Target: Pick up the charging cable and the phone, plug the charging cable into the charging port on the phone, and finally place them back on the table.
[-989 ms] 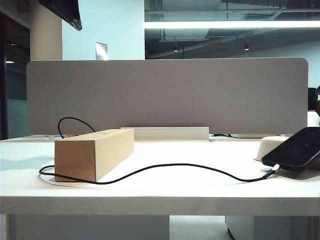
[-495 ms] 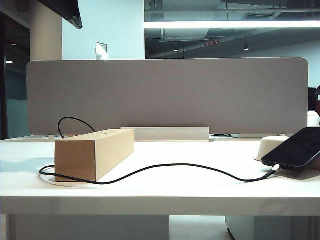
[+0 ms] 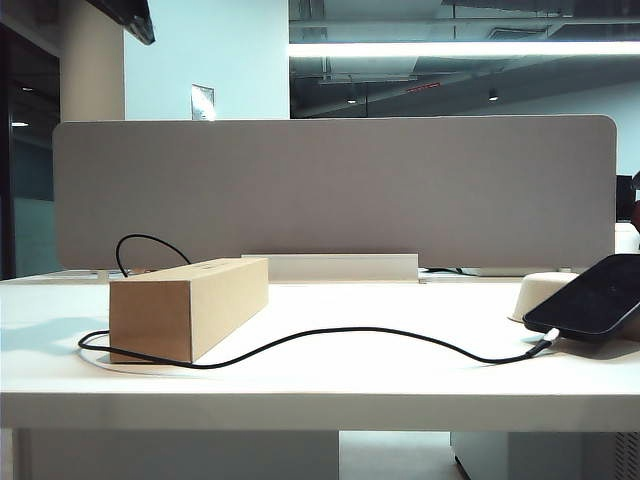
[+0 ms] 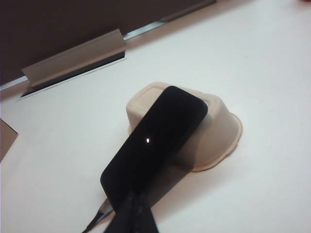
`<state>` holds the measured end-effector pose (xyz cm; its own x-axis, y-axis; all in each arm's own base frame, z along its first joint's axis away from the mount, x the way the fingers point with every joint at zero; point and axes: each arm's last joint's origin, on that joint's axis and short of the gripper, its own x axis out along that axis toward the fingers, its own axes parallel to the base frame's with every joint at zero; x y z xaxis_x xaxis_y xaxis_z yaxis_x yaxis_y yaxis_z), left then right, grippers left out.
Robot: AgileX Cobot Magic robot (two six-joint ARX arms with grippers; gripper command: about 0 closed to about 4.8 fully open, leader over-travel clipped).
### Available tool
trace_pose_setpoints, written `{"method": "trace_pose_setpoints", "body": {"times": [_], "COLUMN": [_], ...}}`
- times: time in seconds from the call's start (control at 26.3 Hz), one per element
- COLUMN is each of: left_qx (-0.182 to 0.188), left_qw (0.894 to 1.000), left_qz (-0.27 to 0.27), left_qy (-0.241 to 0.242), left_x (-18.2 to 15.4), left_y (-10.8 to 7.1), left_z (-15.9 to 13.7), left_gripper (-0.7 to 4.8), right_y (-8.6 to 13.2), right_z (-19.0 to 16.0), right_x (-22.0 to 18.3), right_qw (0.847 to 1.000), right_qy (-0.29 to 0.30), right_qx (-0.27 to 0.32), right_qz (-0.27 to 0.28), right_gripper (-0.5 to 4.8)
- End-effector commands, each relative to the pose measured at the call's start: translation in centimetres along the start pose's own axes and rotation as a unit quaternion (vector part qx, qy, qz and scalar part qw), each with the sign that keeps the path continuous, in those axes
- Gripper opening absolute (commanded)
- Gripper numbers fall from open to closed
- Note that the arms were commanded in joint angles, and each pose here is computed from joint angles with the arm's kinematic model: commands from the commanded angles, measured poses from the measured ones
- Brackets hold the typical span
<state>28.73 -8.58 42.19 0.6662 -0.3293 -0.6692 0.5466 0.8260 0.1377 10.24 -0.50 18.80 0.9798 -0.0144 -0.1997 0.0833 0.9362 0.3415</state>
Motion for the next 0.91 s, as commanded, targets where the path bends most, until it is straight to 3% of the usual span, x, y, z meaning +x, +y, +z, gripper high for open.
{"method": "trace_pose_setpoints", "body": {"times": [0.04, 0.34, 0.76, 0.91], "left_qx": [-0.001, -0.001, -0.005, -0.005], "left_qw": [1.000, 1.000, 1.000, 1.000], "left_qz": [0.006, 0.006, 0.002, 0.002], "left_qy": [-0.013, -0.016, -0.008, -0.007], "left_x": [-1.1, -1.3, -1.4, -1.4], "left_y": [-0.1, -0.2, -0.3, -0.3], "left_z": [0.1, 0.1, -0.1, -0.1], "left_gripper": [-0.05, -0.05, -0.05, -0.05], "right_y": [-0.1, -0.1, -0.8, -0.9], "right_z": [-0.2, -0.6, -2.4, -2.5], "right_x": [-0.4, -1.3, -0.2, 0.0], "right_qw": [1.000, 0.998, 0.999, 0.996], "right_qy": [-0.029, -0.063, -0.050, -0.082], "right_qx": [-0.001, -0.003, -0.002, -0.009], "right_qz": [0.011, 0.025, 0.021, 0.036], "right_gripper": [-0.02, -0.02, -0.02, -0.02]}}
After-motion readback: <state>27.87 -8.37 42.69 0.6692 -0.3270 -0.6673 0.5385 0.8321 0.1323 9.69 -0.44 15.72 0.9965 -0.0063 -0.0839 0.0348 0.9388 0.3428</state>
